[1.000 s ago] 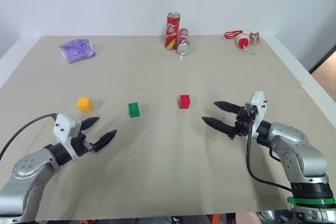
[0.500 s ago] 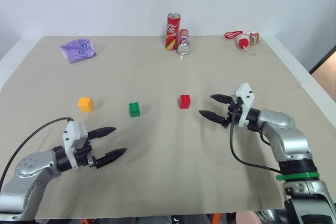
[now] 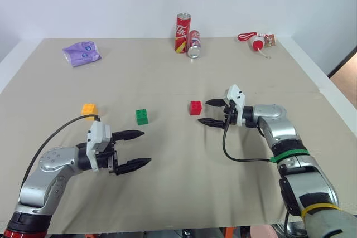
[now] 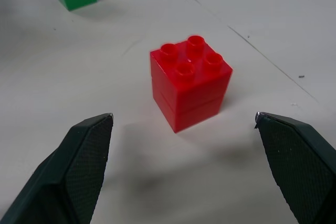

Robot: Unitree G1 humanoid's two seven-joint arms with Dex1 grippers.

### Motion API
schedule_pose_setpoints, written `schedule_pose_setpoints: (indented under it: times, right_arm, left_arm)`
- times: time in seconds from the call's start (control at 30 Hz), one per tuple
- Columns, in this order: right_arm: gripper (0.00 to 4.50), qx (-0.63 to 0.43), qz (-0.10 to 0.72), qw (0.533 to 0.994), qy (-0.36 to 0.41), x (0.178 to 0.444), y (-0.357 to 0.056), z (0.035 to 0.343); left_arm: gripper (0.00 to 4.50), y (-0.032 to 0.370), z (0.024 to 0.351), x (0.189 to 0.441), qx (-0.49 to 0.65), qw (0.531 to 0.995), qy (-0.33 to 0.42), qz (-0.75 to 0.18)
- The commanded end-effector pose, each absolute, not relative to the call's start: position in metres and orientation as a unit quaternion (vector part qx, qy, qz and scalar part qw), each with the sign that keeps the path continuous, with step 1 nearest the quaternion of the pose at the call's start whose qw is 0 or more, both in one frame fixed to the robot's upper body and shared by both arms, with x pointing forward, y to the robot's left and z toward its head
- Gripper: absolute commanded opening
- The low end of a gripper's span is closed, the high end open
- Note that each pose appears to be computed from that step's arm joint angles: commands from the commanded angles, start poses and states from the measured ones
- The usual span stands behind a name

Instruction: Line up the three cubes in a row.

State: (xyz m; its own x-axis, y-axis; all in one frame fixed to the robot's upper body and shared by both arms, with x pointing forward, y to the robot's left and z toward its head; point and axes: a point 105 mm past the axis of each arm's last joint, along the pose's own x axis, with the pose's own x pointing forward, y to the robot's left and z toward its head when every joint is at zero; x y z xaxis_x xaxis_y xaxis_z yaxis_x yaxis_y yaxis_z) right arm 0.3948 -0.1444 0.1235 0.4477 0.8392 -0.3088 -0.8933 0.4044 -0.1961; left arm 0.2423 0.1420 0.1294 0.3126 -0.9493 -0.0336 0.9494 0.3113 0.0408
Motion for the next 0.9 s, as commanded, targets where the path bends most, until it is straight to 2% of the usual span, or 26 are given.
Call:
schedule_pose_setpoints:
  times: [0.03,0.47,0.6,0.8,0.83,0.9]
  right_arm:
    - [4.5,-0.182,0.524,0.83,0.063,0.402,-0.139,0.136]
    - [4.5,-0.19,0.55,0.81,0.071,0.408,-0.118,0.135]
    - [3.45,-0.193,0.548,0.811,0.071,0.409,-0.116,0.137]
    - [1.32,-0.196,0.553,0.807,0.068,0.409,-0.113,0.137]
    - [1.15,-0.197,0.553,0.807,0.069,0.409,-0.113,0.137]
    - [1.15,-0.198,0.553,0.807,0.07,0.409,-0.114,0.136]
  left_arm:
    - [4.46,0.142,0.142,0.236,0.037,0.809,-0.021,-0.586]
    - [4.46,0.148,0.144,0.228,0.043,0.836,-0.027,-0.546]
    - [4.5,0.149,0.143,0.227,0.043,0.842,-0.028,-0.537]
    - [4.5,0.151,0.143,0.229,0.047,0.849,-0.034,-0.525]
    - [4.5,0.152,0.143,0.229,0.047,0.85,-0.034,-0.524]
    - [4.5,0.153,0.143,0.229,0.048,0.851,-0.034,-0.522]
